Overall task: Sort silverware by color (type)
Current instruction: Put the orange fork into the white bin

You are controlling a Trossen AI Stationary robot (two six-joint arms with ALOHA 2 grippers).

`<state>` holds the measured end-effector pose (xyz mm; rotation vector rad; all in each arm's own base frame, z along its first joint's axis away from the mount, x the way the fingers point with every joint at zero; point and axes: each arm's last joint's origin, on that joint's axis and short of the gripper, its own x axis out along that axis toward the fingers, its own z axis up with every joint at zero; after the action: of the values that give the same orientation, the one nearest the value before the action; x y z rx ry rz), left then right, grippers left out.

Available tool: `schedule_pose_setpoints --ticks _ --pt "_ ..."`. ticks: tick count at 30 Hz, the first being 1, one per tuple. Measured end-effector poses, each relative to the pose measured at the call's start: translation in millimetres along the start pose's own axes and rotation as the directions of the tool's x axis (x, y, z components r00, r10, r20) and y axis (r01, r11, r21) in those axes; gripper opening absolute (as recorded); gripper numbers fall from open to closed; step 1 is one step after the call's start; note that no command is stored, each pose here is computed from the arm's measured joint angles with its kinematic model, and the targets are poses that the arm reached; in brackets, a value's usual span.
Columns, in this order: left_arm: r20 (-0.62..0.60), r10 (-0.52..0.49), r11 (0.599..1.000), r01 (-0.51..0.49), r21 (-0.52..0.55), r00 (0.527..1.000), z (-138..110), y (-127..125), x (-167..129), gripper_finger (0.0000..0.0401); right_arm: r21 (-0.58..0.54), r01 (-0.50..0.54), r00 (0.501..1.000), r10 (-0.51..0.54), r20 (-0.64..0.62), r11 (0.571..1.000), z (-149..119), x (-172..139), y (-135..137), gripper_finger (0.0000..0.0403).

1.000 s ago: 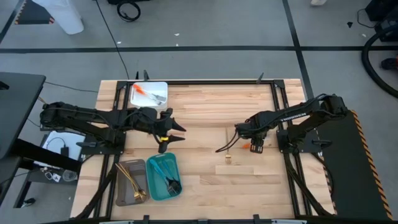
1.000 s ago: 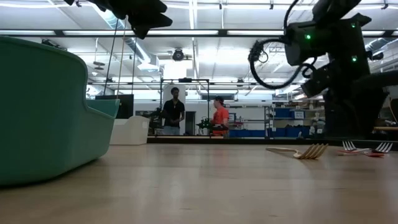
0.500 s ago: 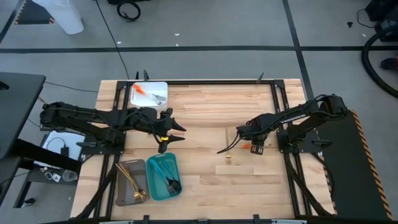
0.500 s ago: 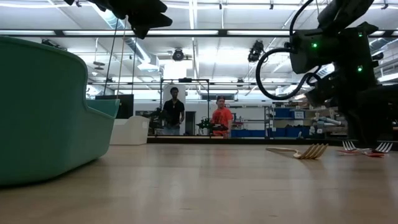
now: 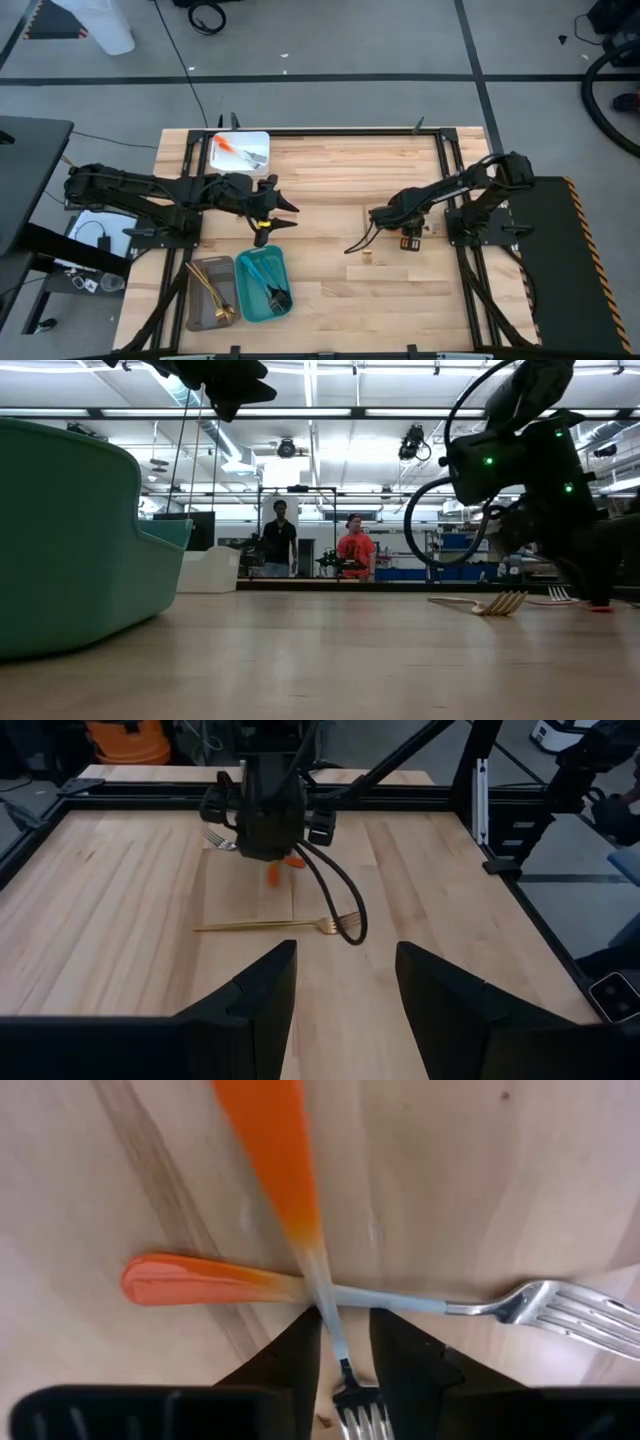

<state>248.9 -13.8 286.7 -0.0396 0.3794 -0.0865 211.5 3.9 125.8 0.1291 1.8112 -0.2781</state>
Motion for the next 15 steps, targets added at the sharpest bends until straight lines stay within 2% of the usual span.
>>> schedule_pose_setpoints --ticks 8,15 --pt "-0.045 0.001 1.0 -0.001 -0.002 0.999 -4 0 0 0.018 -0.03 -0.053 0.998 0.054 0.037 0.998 7 -7 2 0.0015" --pt "-0.13 0.041 0.999 -0.041 -0.002 0.991 -13 2 -1 0.018 -0.031 -0.083 0.993 0.085 0.083 0.996 7 -12 6 0.0021"
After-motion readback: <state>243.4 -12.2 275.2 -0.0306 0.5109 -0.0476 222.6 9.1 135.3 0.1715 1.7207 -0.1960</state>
